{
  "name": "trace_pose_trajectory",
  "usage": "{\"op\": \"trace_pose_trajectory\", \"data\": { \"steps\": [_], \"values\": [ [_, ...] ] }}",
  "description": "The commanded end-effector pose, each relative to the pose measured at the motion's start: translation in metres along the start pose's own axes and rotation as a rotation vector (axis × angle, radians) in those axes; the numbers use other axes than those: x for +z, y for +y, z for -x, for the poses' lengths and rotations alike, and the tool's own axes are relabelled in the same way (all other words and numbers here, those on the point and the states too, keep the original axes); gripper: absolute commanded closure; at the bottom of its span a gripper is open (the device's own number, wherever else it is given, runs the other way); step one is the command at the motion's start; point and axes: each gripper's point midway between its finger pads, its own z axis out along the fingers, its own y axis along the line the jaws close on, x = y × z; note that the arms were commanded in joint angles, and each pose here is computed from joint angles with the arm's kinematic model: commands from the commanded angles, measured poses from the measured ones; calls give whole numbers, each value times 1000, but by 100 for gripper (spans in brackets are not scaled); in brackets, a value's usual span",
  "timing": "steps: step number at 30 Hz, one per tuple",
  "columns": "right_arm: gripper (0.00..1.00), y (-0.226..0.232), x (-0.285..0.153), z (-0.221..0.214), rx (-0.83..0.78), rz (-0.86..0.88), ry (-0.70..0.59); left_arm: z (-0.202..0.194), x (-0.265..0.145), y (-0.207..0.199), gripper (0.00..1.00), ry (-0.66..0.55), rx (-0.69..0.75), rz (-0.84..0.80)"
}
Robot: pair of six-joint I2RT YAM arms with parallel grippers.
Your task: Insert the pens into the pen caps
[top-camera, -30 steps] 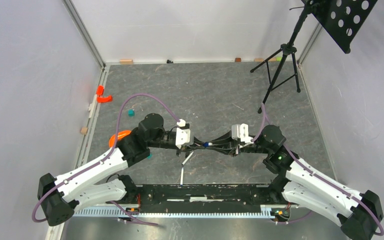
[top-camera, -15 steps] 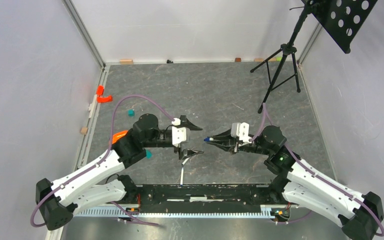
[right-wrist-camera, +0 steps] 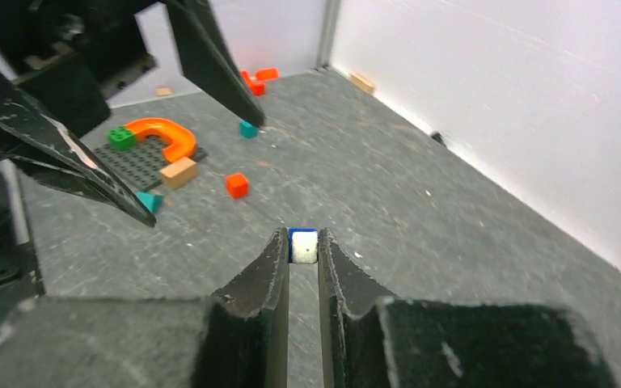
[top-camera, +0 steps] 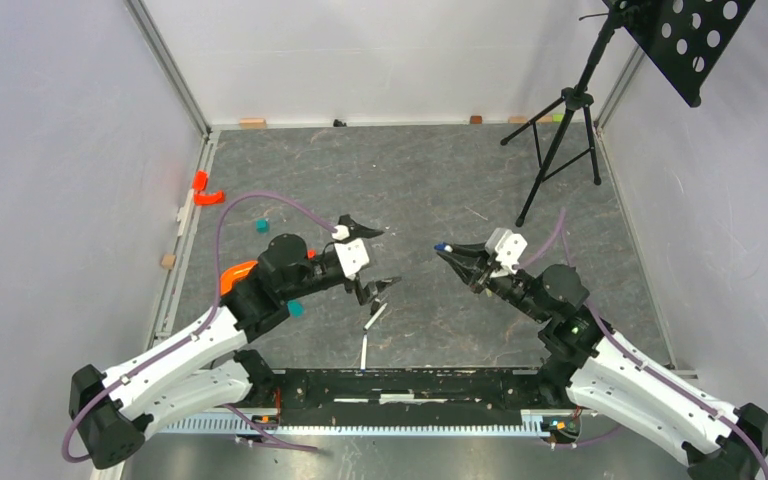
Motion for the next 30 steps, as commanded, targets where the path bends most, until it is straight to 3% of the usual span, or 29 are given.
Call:
{"op": "trace_pose_trajectory", "data": {
  "steps": [1, 7, 14, 18, 25, 30],
  "values": [
    [100, -30, -8, -11, 80, -200, 39, 16, -16, 51, 0, -65, -99, 317],
    [100, -48, -20, -34, 221, -369, 148, 19, -31, 79, 0, 6, -199, 485],
    [100, -64, -34, -56, 288, -521, 236, 10, -34, 86, 0, 264, -373, 536],
    [100, -70, -39, -64, 275, -566, 272, -25, -36, 60, 0, 414, -400, 442],
    [100, -64, -35, -75, 274, -538, 344, -120, -28, 6, 0, 705, -373, 227],
    [100, -62, -39, -80, 274, -524, 400, -148, -16, -12, 4, 815, -398, 158]
  ]
}}
